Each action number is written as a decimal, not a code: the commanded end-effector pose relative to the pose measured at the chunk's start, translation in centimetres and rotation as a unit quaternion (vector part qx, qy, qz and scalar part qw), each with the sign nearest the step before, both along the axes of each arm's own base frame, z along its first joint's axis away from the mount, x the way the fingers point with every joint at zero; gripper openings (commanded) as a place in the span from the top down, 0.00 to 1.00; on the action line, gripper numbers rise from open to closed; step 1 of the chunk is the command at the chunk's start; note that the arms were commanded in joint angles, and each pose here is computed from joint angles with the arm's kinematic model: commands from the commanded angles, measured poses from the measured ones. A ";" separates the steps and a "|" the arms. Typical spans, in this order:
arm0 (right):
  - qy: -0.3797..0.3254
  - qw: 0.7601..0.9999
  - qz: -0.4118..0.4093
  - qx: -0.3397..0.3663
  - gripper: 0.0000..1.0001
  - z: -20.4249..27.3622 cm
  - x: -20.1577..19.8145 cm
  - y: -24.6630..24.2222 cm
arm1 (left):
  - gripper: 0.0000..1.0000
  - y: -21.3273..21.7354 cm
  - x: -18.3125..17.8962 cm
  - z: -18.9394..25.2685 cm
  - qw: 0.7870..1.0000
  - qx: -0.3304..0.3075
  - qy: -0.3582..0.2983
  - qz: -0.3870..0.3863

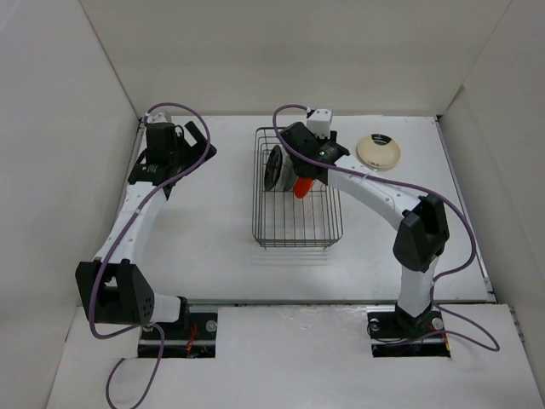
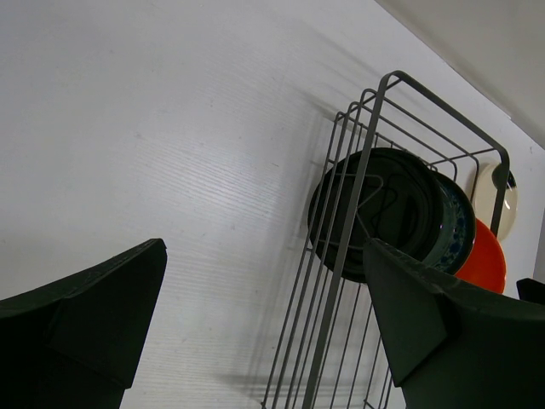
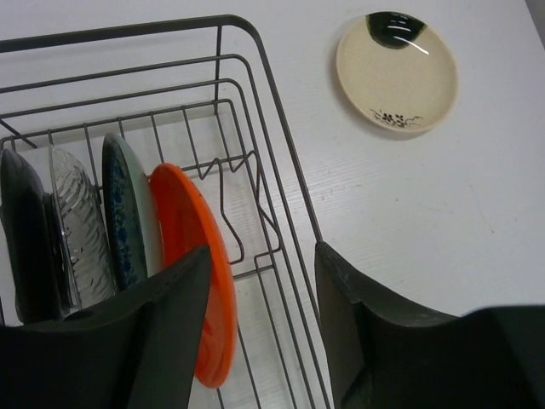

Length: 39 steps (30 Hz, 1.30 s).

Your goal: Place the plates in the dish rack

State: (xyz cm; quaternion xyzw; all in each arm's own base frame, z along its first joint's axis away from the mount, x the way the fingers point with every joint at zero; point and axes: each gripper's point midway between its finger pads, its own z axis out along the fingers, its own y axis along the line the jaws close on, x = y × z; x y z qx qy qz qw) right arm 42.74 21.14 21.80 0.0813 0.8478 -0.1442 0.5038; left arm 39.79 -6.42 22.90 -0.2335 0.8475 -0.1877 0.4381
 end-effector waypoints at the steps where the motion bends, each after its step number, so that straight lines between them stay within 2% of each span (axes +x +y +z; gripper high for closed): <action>1: -0.042 0.999 -0.015 0.019 0.42 3.3 0.0 -0.1 | 0.00 0.3 0.0 2.2 0.999 0.005 -0.032 0.000; 2: -0.048 0.998 -0.019 0.019 0.35 4.2 -0.5 -0.7 | 0.00 0.3 0.0 2.2 0.999 0.005 -0.032 0.000; 3: -0.055 0.998 -0.029 0.026 0.33 5.1 -0.3 -1.7 | 0.00 0.3 0.0 2.2 0.999 0.005 -0.032 0.000; 6: -0.072 0.995 -0.033 0.063 0.29 6.9 -0.3 -4.8 | 0.00 0.3 0.0 2.2 0.999 0.005 -0.032 0.000; 10: -0.070 0.978 0.014 0.195 0.26 5.0 3.8 -11.6 | 0.00 0.5 0.0 2.2 0.999 0.002 -0.032 0.000; 12: -0.065 0.976 0.012 0.209 0.26 4.5 4.3 -13.2 | 0.00 0.5 0.0 2.2 0.999 0.006 -0.032 -0.002; 15: -0.060 0.976 0.016 0.209 0.26 3.9 4.1 -13.5 | 0.00 0.5 0.0 2.2 0.999 0.006 -0.032 -0.002; 22: -0.045 0.960 0.097 0.260 0.25 2.6 3.3 -10.5 | 0.00 0.3 0.1 1.8 1.000 0.004 -0.028 -0.006; 27: -0.022 0.958 0.032 0.283 0.24 -2.0 4.9 -14.5 | 0.00 0.3 0.1 1.8 1.000 0.004 -0.028 -0.006; 31: -0.028 0.931 -0.002 0.363 0.24 -5.7 5.7 -18.5 | 0.00 0.2 0.0 1.8 1.000 0.002 -0.027 -0.010; 33: -0.035 0.921 -0.036 0.385 0.24 -7.8 5.8 -20.1 | 0.00 0.0 0.1 2.0 0.999 -0.001 -0.032 -0.014; 39: -0.027 0.903 -0.069 0.424 0.24 -11.1 6.2 -21.6 | 0.00 0.0 0.1 2.0 0.999 -0.001 -0.032 -0.014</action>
